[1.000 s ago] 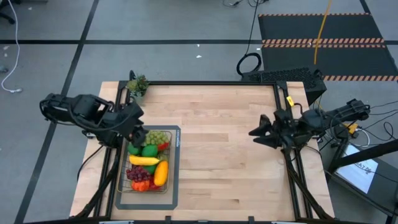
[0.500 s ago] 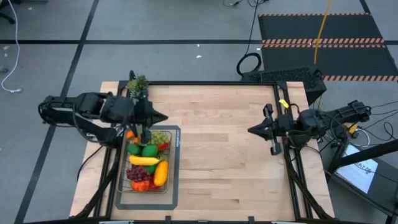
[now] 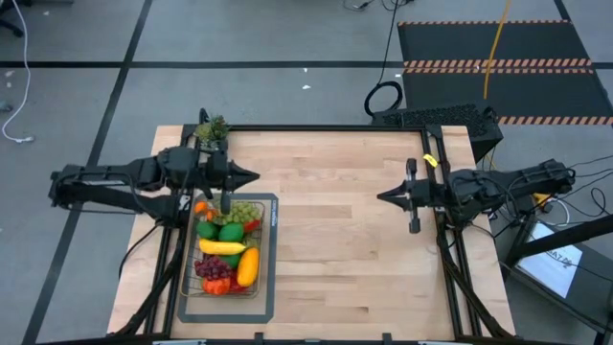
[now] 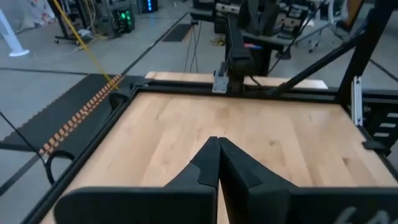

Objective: Build produce basket
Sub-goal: Return to Home Position

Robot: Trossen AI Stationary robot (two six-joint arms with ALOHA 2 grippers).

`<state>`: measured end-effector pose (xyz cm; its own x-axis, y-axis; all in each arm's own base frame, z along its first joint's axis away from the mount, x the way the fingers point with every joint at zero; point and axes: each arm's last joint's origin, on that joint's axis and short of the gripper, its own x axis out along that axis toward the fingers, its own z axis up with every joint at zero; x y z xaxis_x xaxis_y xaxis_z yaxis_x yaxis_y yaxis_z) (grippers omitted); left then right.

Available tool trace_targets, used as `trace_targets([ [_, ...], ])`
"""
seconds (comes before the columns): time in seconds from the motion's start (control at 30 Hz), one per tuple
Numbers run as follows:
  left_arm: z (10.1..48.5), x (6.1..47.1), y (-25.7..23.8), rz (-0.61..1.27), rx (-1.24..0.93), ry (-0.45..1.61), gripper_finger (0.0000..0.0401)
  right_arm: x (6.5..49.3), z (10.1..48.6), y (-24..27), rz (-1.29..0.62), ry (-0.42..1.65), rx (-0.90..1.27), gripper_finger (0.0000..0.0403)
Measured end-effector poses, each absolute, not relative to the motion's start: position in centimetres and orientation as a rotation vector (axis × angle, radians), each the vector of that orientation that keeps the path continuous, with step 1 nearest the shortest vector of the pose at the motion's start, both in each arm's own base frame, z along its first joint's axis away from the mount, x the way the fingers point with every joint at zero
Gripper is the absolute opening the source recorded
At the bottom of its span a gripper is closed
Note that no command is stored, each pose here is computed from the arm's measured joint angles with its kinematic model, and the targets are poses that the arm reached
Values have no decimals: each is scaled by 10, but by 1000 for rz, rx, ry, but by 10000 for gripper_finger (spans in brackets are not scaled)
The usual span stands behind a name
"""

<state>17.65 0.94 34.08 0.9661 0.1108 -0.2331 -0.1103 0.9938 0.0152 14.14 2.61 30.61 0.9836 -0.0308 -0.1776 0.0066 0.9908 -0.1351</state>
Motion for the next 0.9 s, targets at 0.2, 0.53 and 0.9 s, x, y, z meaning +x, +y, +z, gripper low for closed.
trace_targets([
  [0.2,307,167,9,113,-10,231,8,149,279,28,-21,111,-146,0],
  [0.53,274,149,8,116,42,236,11,147,215,27,-55,-28,-102,0],
  [0.9,251,142,6,110,0,189,4,135,176,24,-52,34,-83,0],
])
